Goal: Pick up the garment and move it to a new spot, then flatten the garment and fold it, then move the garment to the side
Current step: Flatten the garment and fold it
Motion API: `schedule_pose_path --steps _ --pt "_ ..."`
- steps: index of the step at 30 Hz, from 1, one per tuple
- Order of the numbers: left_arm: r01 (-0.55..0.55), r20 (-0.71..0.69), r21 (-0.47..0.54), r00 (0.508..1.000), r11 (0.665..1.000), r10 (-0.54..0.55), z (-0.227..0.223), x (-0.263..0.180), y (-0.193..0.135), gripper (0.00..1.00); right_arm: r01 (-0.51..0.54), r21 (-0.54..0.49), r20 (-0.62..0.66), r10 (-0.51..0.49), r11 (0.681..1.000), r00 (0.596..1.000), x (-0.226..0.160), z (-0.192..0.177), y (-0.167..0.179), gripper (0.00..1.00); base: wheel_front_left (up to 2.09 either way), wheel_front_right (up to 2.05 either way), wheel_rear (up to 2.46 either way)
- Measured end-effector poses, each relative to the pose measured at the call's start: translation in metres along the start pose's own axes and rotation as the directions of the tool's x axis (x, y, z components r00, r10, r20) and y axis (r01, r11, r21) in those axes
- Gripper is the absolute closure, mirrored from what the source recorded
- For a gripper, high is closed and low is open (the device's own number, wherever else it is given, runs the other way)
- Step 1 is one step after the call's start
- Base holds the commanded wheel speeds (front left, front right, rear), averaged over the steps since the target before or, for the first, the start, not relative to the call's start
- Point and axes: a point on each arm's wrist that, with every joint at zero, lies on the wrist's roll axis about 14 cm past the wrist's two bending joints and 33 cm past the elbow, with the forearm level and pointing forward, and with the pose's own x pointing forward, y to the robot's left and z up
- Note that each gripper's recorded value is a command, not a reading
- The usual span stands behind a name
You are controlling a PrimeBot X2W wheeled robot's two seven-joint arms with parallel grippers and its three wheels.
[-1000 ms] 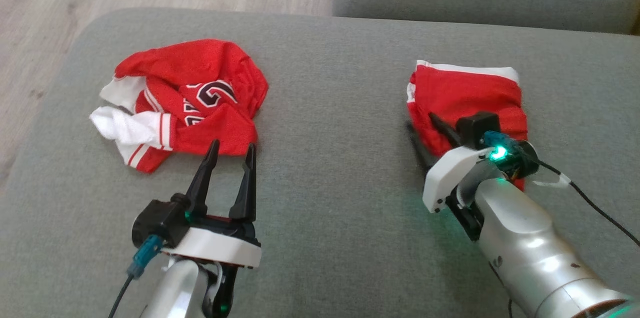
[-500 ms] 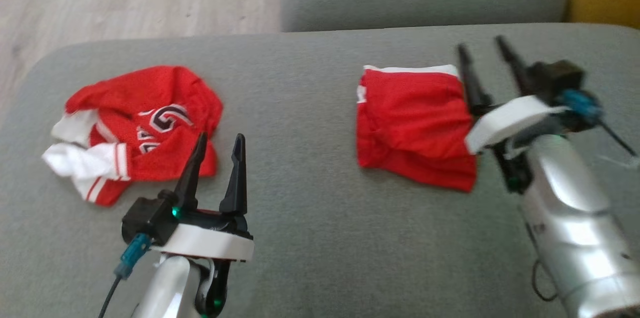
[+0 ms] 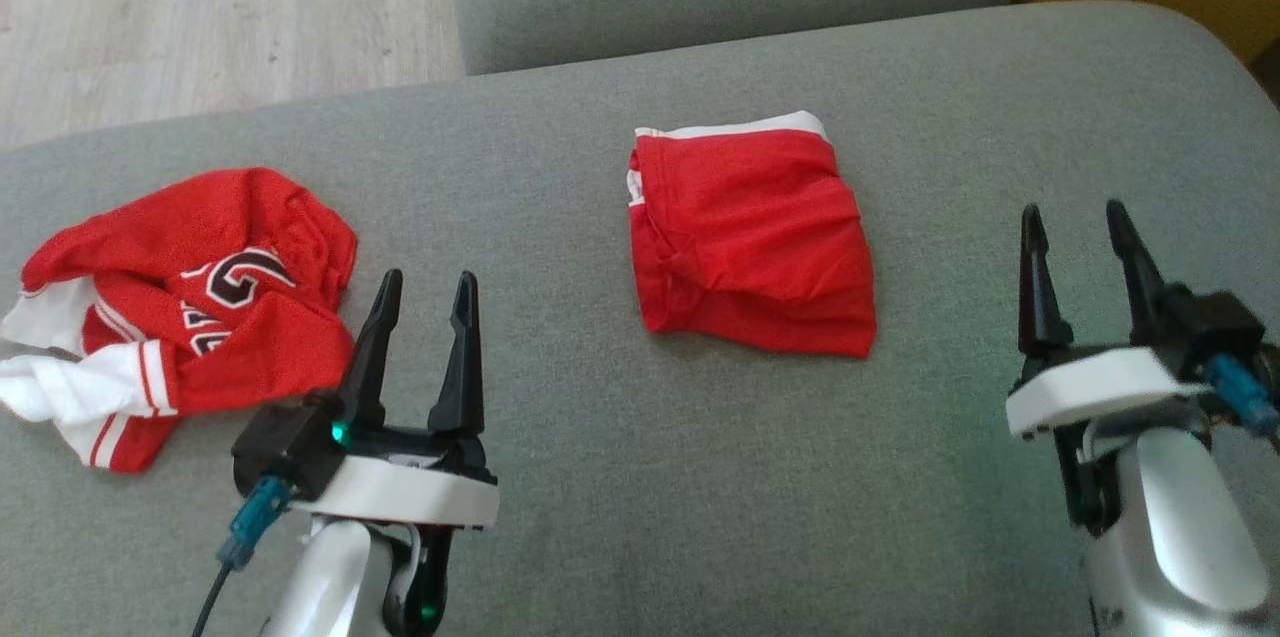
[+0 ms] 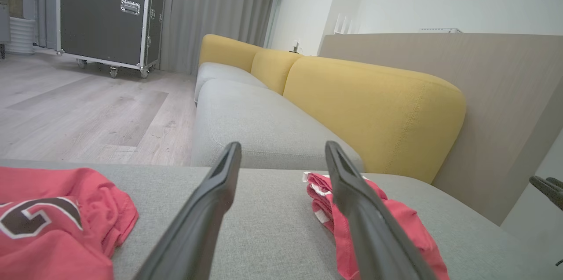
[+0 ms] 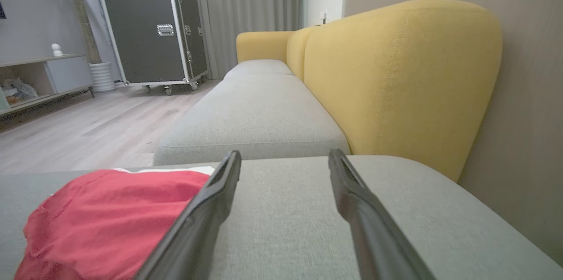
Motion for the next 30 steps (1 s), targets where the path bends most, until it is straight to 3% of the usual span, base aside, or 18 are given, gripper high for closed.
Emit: schedule_pose_path --steps 9,10,11,21,26,30 --pt "-0.015 -0.033 -0.011 0.999 1.0 0.014 -0.013 0.0 0.006 0.0 -0.014 0.044 -0.015 0.015 0.999 1.0 -0.004 -0.011 0.01 0.0 0.0 0.0 0.0" --pt "-0.02 -0.037 -0.011 0.999 1.0 0.019 -0.014 -0.001 0.008 0.0 -0.023 0.045 -0.018 0.024 0.999 1.0 -0.001 -0.012 0.013 0.65 0.0 0.0 0.0" --pt "-0.025 -0.042 -0.012 0.999 1.0 0.024 -0.016 -0.001 0.01 0.0 -0.032 0.046 -0.022 0.033 0.998 0.999 0.001 -0.014 0.017 1.0 0.0 0.0 0.0" --pt "-0.06 -0.047 0.003 0.997 0.998 0.06 -0.017 0.006 0.031 0.0 -0.175 0.045 -0.036 0.176 0.984 0.984 0.071 -0.021 0.073 1.0 0.0 0.0 0.0" --pt "-0.109 -0.07 0.012 0.991 0.994 0.11 -0.024 -0.004 0.048 0.0 -0.23 0.049 -0.164 0.235 0.972 0.958 0.095 -0.06 0.102 1.0 0.0 0.0 0.0" --pt "-0.157 -0.064 0.014 0.985 0.987 0.158 -0.02 -0.009 0.064 0.0 -0.27 0.055 -0.318 0.273 0.961 0.908 0.099 -0.102 0.122 1.0 0.0 0.0 0.0"
